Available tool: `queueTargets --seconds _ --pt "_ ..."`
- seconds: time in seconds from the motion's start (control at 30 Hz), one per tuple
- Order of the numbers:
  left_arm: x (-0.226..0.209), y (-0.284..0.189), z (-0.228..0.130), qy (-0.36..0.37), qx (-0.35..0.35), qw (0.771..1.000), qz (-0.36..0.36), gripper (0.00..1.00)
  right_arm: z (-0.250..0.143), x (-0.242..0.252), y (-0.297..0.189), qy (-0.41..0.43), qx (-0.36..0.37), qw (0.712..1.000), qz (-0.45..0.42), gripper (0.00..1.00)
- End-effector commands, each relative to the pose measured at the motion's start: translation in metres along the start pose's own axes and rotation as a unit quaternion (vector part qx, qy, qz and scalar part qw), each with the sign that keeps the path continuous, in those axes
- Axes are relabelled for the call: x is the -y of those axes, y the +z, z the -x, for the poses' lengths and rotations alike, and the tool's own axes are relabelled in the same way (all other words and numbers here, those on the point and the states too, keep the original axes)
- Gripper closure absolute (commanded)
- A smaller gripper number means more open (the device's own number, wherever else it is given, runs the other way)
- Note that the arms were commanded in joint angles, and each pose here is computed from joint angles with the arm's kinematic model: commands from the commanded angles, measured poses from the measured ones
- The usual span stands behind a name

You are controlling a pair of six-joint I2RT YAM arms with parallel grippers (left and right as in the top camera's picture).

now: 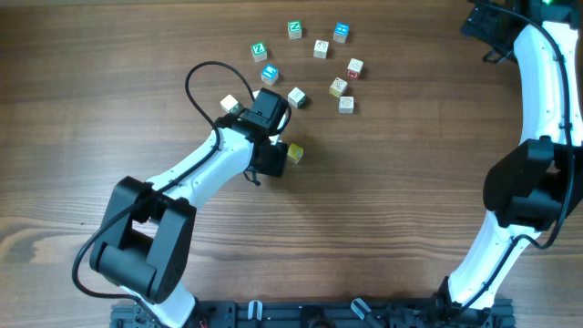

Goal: Form a circle

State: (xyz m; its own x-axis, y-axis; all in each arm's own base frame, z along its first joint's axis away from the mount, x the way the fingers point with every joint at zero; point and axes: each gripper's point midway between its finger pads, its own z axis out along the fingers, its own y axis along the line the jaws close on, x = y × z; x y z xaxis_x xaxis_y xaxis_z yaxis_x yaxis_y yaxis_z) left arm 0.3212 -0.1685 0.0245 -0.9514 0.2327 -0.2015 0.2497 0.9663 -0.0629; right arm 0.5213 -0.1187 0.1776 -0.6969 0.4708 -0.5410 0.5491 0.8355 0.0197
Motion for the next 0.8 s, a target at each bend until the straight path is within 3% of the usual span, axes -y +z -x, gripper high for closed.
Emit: queueTargets --seconds 0.0,0.43,0.77 --pt "-0.0046 0.0062 -0.0046 -0.007 -0.008 1.000 0.009 0.53 -0.0047 -0.0036 0.0060 -0.006 -0.008 1.000 0.003 0.00" --pt "-0.0096 0.0107 -0.0089 -0.019 -0.009 1.000 0.021 0.49 -0.0047 -0.0036 0.0060 -0.006 -0.008 1.000 0.003 0.00" --pt "-0.0097 0.0120 -0.0092 -0.019 -0.007 1.000 0.021 0.66 -0.0047 -0.0036 0.0060 -0.006 -0.008 1.000 0.002 0.00"
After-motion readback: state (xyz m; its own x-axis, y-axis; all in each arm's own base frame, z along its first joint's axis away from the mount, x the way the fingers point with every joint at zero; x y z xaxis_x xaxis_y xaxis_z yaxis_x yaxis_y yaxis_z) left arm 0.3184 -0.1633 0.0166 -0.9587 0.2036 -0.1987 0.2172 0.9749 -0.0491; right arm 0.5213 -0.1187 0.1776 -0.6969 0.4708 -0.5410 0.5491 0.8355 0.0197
